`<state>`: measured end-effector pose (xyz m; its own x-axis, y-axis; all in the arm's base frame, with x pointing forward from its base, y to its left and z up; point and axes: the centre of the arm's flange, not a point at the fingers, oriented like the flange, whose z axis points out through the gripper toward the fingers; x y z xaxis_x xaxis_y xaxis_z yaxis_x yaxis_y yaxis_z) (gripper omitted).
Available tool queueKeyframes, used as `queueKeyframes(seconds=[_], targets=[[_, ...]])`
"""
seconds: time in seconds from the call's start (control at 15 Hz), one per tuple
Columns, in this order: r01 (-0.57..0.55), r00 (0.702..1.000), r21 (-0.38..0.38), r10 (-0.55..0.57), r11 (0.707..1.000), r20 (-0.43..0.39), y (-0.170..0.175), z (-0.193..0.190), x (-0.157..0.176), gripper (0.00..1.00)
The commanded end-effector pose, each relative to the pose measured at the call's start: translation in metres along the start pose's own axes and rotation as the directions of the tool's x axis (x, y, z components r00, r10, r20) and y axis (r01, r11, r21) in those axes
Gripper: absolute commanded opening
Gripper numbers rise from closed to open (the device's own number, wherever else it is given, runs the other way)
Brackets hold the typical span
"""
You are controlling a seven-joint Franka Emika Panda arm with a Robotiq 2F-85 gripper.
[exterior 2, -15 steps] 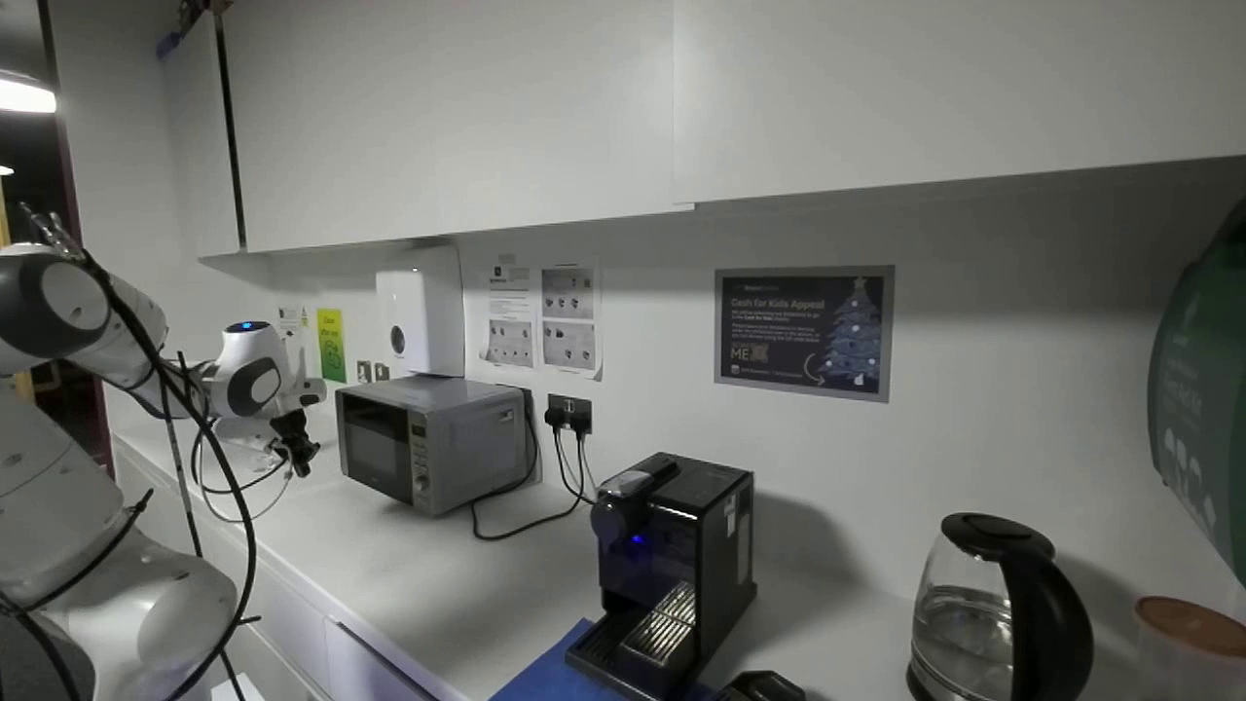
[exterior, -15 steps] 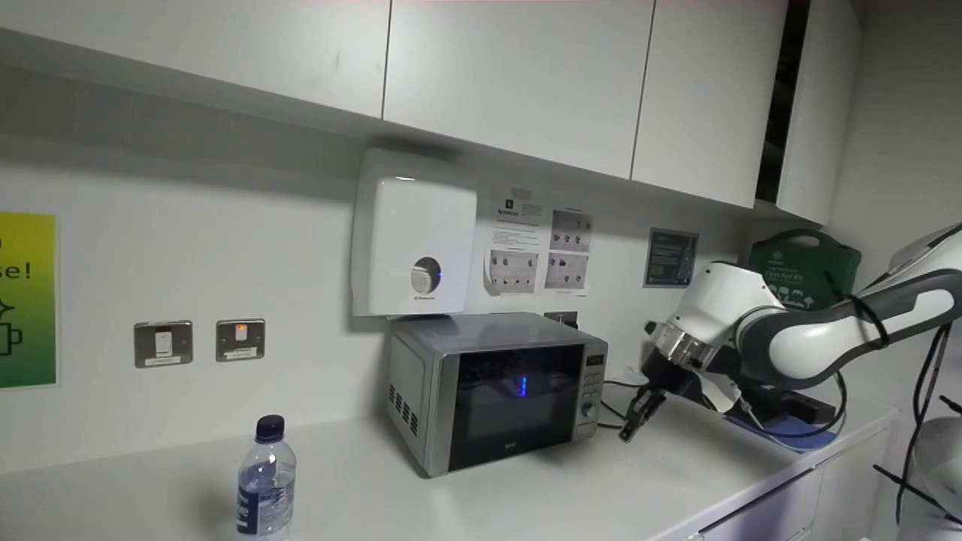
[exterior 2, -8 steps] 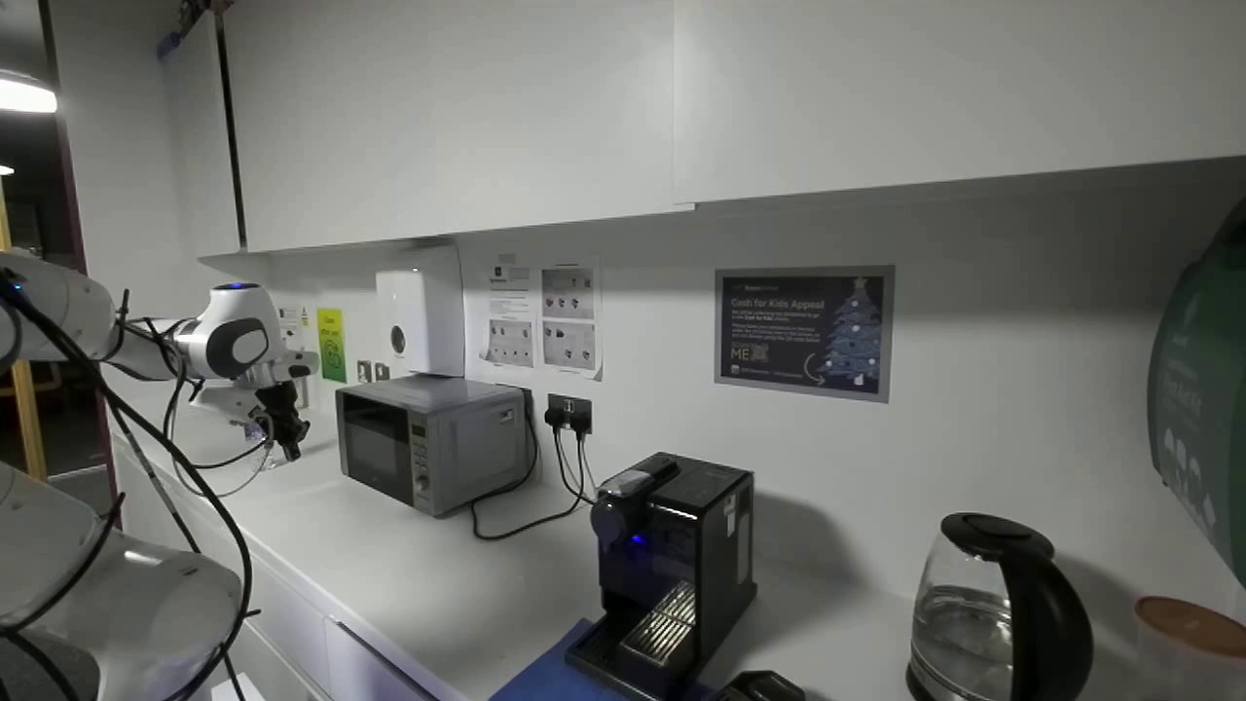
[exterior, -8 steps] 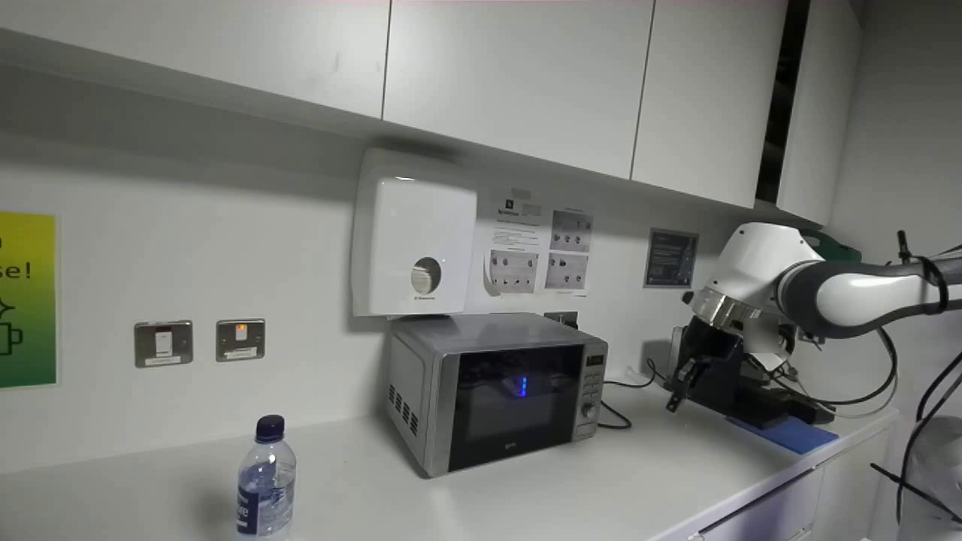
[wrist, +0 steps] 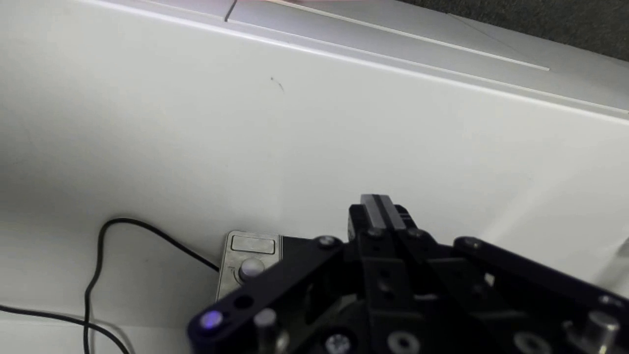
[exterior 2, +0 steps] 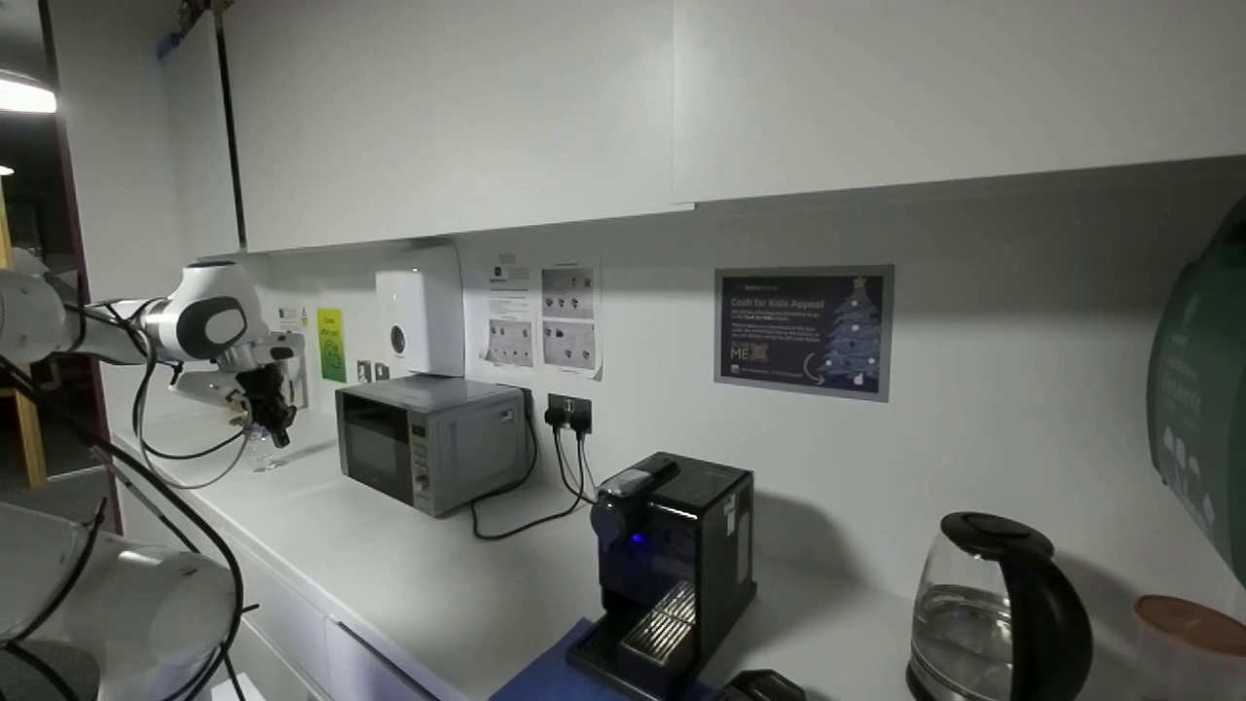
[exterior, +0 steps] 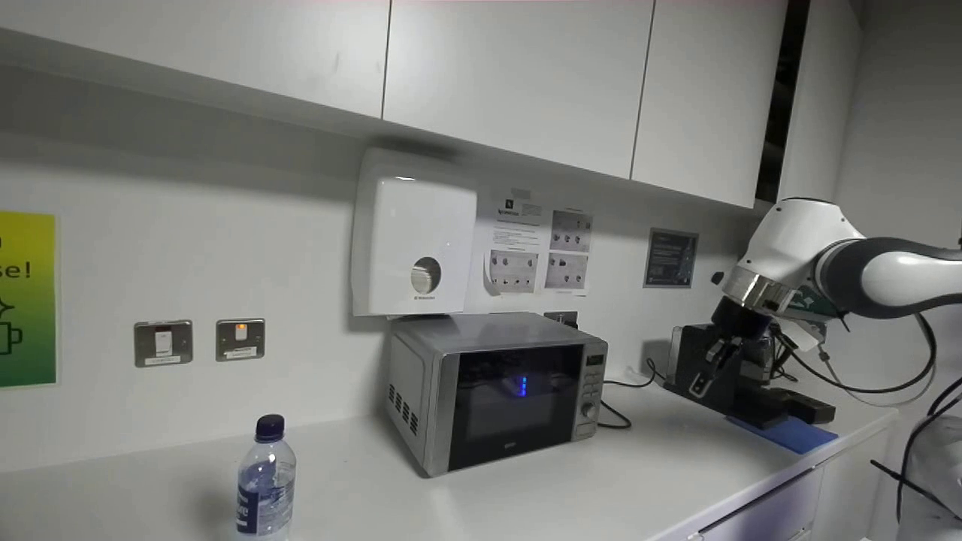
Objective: Press a button on the microwave to switch the light off
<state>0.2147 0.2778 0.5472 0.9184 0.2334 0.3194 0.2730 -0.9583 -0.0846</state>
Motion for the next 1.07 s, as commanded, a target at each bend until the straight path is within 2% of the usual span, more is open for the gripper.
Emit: queueKeyframes(seconds=[0.0, 0.67, 0.73, 0.8, 1.0], targets=[[-0.034, 0.999, -0.027, 0.033, 0.999, -0.028, 0.007, -0.019, -0.017, 0.00], [-0.053, 0.993, -0.037, 0.049, 0.998, -0.107, 0.017, -0.029, -0.022, 0.00], [-0.056, 0.993, -0.041, 0.052, 0.998, -0.109, 0.018, -0.029, -0.021, 0.26], [-0.057, 0.992, -0.043, 0.052, 0.997, -0.112, 0.019, -0.029, -0.020, 0.25], [-0.058, 0.990, -0.063, 0.049, 0.996, -0.134, 0.021, -0.027, -0.018, 0.48]])
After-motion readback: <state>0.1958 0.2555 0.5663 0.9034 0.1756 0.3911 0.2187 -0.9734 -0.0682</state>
